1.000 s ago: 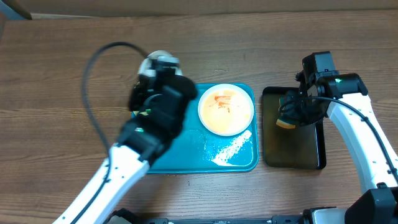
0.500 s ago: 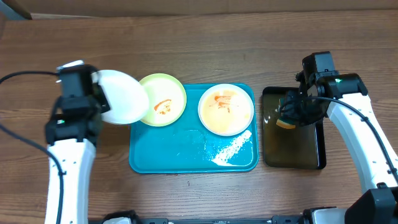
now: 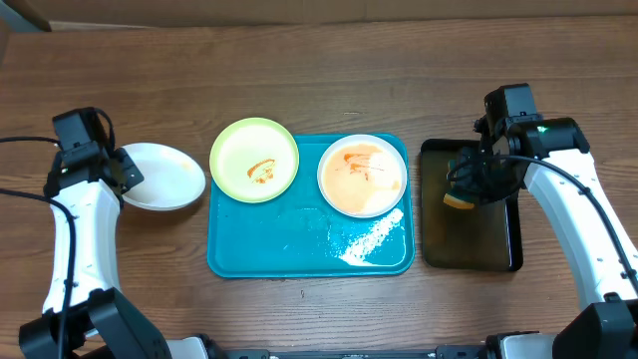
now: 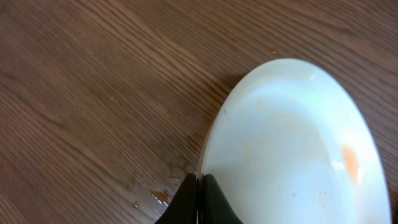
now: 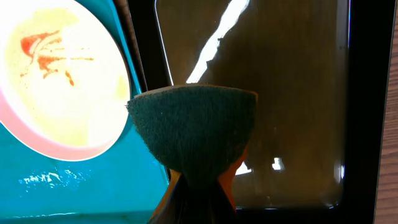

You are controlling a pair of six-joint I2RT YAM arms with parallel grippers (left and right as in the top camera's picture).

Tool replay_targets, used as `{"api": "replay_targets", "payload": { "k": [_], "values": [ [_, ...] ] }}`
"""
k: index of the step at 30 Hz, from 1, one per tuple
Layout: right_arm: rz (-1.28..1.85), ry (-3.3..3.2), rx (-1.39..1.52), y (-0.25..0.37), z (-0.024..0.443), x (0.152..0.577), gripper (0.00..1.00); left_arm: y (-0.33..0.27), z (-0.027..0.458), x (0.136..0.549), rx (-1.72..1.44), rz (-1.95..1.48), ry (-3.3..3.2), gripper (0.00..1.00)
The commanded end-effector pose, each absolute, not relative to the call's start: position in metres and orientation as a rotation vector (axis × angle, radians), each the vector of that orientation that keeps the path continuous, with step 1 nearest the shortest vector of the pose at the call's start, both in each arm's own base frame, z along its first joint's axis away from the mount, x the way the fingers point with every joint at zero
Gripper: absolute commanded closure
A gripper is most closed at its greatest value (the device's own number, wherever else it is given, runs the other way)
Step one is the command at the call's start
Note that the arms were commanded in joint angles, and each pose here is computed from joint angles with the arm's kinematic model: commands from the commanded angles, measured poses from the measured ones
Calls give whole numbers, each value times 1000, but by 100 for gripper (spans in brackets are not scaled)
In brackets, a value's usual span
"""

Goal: Clean dirty plates on tray and stack at the side
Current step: 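Move left gripper to the orange-stained plate rim and grasp it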

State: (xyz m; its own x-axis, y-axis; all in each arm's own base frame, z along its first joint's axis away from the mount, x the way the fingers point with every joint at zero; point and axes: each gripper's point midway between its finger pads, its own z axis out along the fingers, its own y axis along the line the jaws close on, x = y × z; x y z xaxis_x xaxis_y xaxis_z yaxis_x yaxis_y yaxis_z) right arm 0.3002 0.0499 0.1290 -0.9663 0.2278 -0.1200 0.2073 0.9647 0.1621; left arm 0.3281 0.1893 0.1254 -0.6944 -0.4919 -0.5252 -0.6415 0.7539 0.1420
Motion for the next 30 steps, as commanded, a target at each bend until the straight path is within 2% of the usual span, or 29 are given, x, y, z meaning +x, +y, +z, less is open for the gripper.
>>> {"api": "replay_targets", "payload": {
  "k": [1,2,5,9,10,14,18,23,26,30],
  "values": [
    [217,2969,322,49,130,301,96,206,133,329,-922,457,2425,96],
    [217,2969,322,49,130,301,96,208,134,329,-928,459,2419,92],
    [218,2969,322,49,130,301,96,205,132,330,-924,426,2426,60],
    [218,2969,322,49,130,301,96,171,126,347,-846,162,2466,40],
    [218,2969,322,49,130,301,96,160,126,352,-817,93,2475,38],
    [218,2968,322,49,130,301,96,91,125,370,-619,-209,2540,34],
    [218,2968,322,49,130,301,96,13,122,370,-396,-370,2637,34],
    [218,2968,322,49,130,301,96,-76,120,358,-131,-458,2714,30],
    [218,2968,322,49,130,301,96,-117,117,349,-15,-463,2732,35],
    [218,2969,322,49,130,301,96,-146,106,336,-85,-419,2784,36]
  ]
}}
